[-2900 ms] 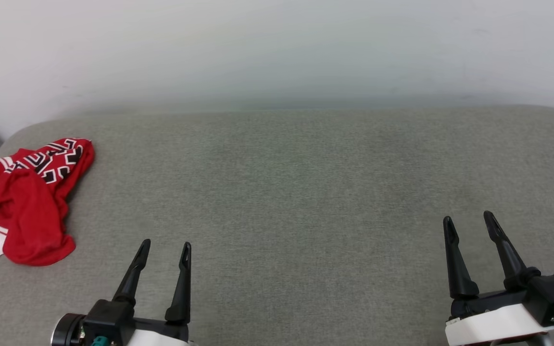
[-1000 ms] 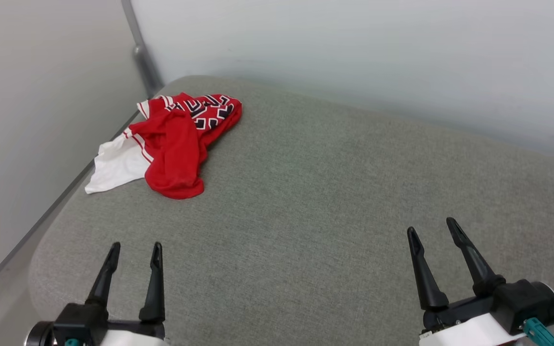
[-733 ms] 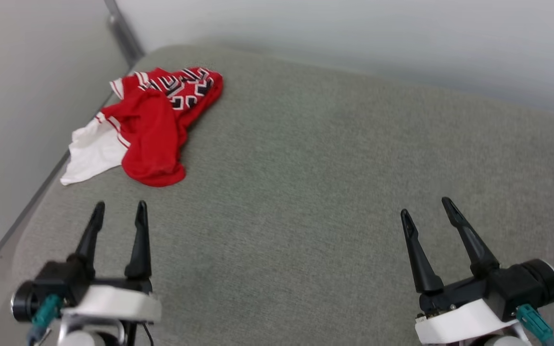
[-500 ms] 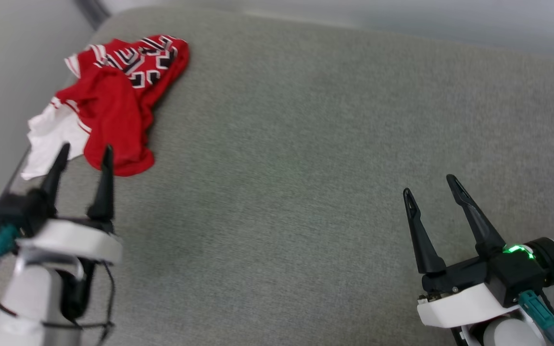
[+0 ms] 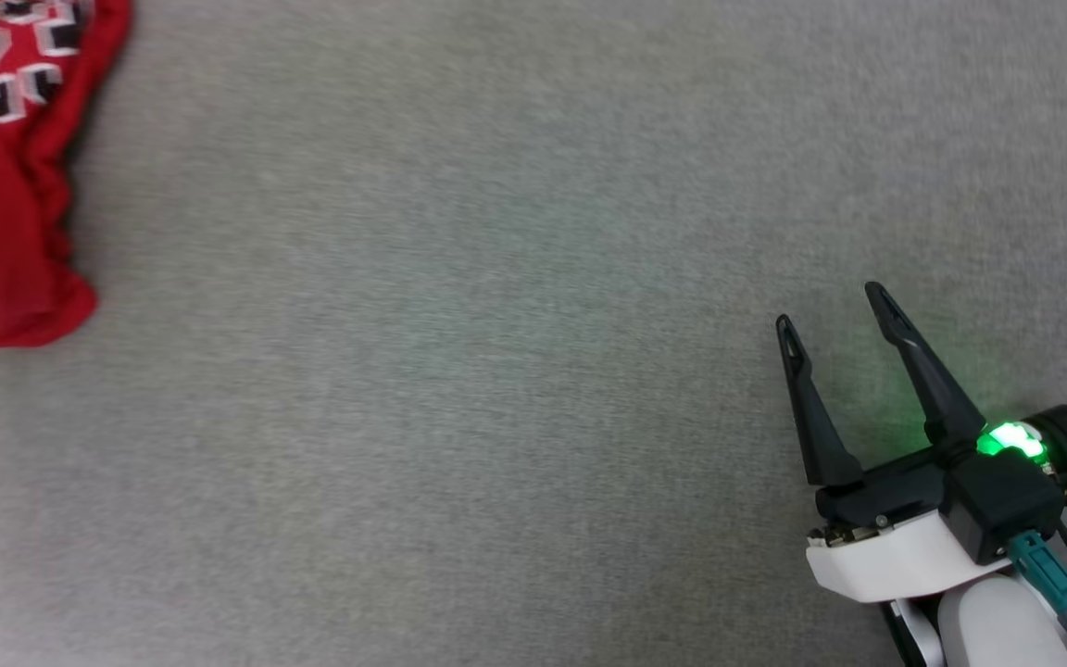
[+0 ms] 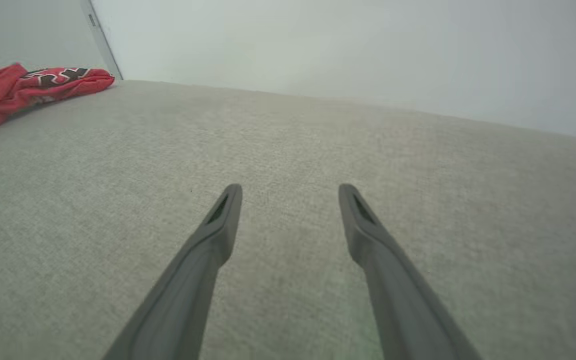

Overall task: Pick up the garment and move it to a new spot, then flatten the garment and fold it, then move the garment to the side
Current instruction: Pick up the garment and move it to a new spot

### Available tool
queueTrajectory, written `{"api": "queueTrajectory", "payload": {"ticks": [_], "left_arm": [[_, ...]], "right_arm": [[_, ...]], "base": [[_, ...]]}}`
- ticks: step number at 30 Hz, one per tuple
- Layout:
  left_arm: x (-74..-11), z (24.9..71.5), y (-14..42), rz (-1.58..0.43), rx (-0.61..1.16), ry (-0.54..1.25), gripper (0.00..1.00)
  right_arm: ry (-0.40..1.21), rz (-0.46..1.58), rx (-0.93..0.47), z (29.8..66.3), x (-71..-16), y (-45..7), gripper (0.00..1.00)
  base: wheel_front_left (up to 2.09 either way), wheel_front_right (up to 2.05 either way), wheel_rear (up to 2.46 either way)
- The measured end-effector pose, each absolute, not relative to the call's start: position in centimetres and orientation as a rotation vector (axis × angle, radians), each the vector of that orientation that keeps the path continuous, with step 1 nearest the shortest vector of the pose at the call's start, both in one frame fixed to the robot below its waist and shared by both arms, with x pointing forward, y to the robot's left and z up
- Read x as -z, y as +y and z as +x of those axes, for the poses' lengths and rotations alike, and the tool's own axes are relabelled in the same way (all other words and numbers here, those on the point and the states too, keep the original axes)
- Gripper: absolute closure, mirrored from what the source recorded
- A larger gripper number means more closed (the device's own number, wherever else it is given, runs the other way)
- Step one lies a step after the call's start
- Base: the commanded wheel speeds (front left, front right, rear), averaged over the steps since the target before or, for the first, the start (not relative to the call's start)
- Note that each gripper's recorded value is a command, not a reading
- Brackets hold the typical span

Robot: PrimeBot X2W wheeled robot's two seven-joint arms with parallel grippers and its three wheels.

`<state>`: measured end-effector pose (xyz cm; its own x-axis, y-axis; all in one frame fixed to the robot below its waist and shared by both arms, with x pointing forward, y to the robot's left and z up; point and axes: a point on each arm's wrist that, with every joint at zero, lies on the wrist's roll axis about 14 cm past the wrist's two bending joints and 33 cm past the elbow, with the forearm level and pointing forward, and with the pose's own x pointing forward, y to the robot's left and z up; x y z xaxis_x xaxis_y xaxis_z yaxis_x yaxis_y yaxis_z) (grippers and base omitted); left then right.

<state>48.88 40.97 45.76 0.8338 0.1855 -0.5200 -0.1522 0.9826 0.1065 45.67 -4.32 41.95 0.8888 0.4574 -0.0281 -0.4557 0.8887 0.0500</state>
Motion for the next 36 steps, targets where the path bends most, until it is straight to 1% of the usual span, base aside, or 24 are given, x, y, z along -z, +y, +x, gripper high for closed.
{"api": "queueTrajectory", "payload": {"ticks": [3,6,12,19,20,21,23,26,29,33,36], "left_arm": [[-43.7,49.6,41.7,0.008,-0.19,0.703,0.0],[-42.1,50.7,41.6,-0.099,-0.2,0.794,0.0],[-38.4,51.0,41.6,-0.216,-0.224,0.97,0.0],[-36.3,50.6,41.0,-0.28,-0.224,1.098,0.0],[-36.2,50.6,40.9,-0.279,-0.222,1.106,0.54],[-36.2,50.6,40.8,-0.28,-0.221,1.108,1.0],[-36.3,50.6,40.7,-0.283,-0.22,1.106,1.0],[-38.4,51.4,41.0,-0.259,-0.226,0.978,1.0],[-40.4,51.9,41.2,-0.199,-0.217,0.894,1.0],[-44.3,53.2,39.9,-0.145,-0.152,0.739,1.0],[-47.6,53.7,38.6,-0.115,-0.105,0.616,1.0]], "right_arm": [[0.074,0.039,-0.452,45.8,-40.5,-5.2,0.0],[0.096,0.037,-0.438,45.9,-39.4,-5.7,0.0],[0.117,0.038,-0.415,46.0,-38.3,-6.4,0.0],[0.127,0.043,-0.399,46.1,-37.7,-6.7,0.0],[0.126,0.041,-0.401,46.1,-37.7,-6.7,0.0],[0.126,0.039,-0.402,46.1,-37.7,-6.7,0.0],[0.123,0.038,-0.403,46.1,-37.9,-6.6,0.0],[0.115,0.026,-0.407,45.9,-38.7,-6.6,0.0],[0.105,0.015,-0.402,45.6,-39.6,-6.9,0.0],[0.089,0.049,-0.326,45.4,-41.1,-9.1,0.0],[0.042,0.054,-0.309,45.2,-43.3,-9.7,0.0]], "base": [[0.0,0.0,0.0],[0.0,0.0,0.0],[0.0,0.0,0.0],[0.0,0.0,0.0],[0.0,0.0,0.0],[0.0,0.0,0.0],[0.0,0.0,0.0],[0.0,0.0,0.0],[0.0,0.0,0.0],[0.0,0.0,0.0],[0.0,0.0,0.0]]}}
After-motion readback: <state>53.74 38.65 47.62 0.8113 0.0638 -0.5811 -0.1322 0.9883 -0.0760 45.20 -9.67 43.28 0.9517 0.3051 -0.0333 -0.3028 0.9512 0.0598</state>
